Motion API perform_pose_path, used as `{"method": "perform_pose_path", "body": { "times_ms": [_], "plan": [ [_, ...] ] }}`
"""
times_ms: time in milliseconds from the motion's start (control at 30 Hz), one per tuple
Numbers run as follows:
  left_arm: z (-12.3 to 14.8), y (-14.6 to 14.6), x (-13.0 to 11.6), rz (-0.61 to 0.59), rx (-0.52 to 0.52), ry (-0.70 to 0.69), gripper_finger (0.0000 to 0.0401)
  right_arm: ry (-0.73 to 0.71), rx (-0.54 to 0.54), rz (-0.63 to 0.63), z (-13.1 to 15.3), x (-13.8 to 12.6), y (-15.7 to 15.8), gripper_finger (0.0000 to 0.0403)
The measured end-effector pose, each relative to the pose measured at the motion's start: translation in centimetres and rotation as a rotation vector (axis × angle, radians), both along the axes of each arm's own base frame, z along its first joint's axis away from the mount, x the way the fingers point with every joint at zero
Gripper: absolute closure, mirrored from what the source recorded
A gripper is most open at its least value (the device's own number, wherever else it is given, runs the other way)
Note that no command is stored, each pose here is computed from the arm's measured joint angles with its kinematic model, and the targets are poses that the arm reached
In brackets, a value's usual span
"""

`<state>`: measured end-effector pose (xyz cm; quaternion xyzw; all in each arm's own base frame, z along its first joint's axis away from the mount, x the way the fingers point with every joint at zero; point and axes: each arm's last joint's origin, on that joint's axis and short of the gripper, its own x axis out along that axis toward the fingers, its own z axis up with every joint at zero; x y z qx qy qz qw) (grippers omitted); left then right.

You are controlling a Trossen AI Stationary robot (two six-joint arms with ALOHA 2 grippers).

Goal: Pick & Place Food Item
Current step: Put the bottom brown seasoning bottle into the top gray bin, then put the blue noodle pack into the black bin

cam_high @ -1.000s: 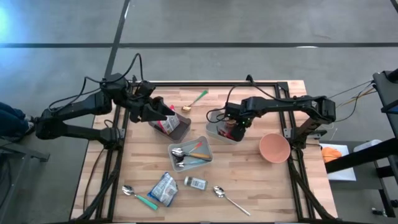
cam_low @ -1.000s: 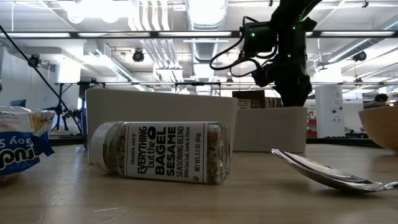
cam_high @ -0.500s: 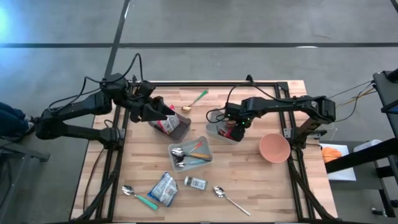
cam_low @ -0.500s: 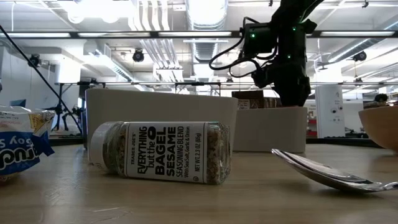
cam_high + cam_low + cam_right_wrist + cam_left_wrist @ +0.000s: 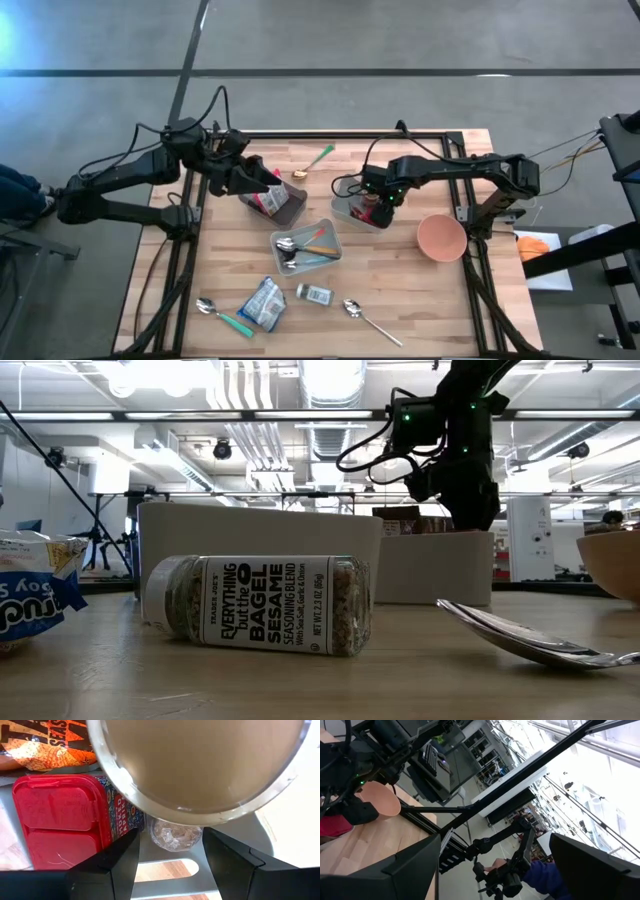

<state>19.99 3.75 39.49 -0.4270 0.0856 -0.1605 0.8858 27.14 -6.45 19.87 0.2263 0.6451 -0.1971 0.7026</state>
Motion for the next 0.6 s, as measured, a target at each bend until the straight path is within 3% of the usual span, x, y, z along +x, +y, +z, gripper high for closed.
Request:
{"method": "perform_pose_path", "body": {
  "times_ms": [367, 600],
  "plan": [
    [0.0, 0.0, 0.0, 0.000, -0.001, 0.000, 0.0026, 0.011, 0.003, 0.000, 0.1, -0.1, 0.0, 0.0188],
    [0.0, 0.0, 0.0, 0.000, -0.025, 0.009, 0.0026, 0.017, 0.006, 0.001, 2.4, -0.3, 0.1, 0.0188]
  ]
}}
